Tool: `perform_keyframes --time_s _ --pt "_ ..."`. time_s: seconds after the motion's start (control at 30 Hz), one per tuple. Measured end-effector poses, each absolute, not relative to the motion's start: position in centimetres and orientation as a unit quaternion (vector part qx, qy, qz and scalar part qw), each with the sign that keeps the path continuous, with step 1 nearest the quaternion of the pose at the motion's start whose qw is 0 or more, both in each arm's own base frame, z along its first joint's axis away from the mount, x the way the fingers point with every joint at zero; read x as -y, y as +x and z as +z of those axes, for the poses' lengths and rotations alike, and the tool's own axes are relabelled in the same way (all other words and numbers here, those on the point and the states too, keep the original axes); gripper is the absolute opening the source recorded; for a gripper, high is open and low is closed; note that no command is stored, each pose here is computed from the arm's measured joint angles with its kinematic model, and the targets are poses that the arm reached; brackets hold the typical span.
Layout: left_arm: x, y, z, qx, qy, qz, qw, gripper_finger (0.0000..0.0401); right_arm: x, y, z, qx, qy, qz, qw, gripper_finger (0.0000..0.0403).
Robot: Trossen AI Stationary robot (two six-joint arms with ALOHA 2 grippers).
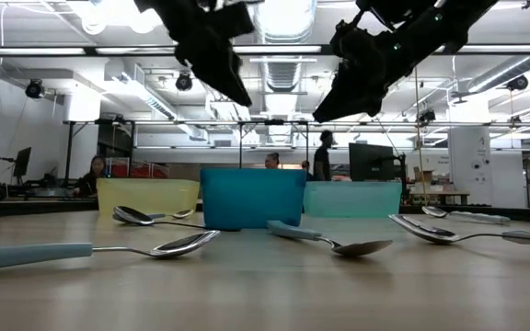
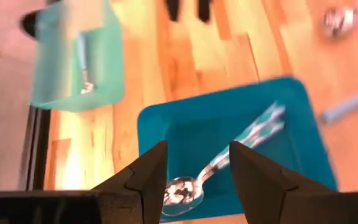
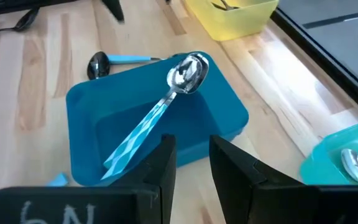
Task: Sort silverware by color (type)
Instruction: Put the light blue spoon into the light blue bin
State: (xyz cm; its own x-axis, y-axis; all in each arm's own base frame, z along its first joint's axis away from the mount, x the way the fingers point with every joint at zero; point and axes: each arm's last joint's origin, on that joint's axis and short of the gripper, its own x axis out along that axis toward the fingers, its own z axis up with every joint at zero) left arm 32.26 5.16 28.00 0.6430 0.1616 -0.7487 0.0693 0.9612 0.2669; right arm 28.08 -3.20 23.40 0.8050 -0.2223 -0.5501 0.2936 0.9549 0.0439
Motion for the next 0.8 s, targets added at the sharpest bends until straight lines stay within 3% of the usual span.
perform_keyframes --time_s 0.47,0.8 --pt "-4.3 24.3 25.5 -0.194 0.081 0.152 0.966 0.0153 4.4 27.9 23.4 -0.271 0.109 -0.176 0.940 0.0086" --pt "-4.0 21.8 25.5 -0.204 -0.007 0.188 0.961 0.0153 6.1 26.9 23.3 -0.323 0.145 -0.221 0.909 0.0085"
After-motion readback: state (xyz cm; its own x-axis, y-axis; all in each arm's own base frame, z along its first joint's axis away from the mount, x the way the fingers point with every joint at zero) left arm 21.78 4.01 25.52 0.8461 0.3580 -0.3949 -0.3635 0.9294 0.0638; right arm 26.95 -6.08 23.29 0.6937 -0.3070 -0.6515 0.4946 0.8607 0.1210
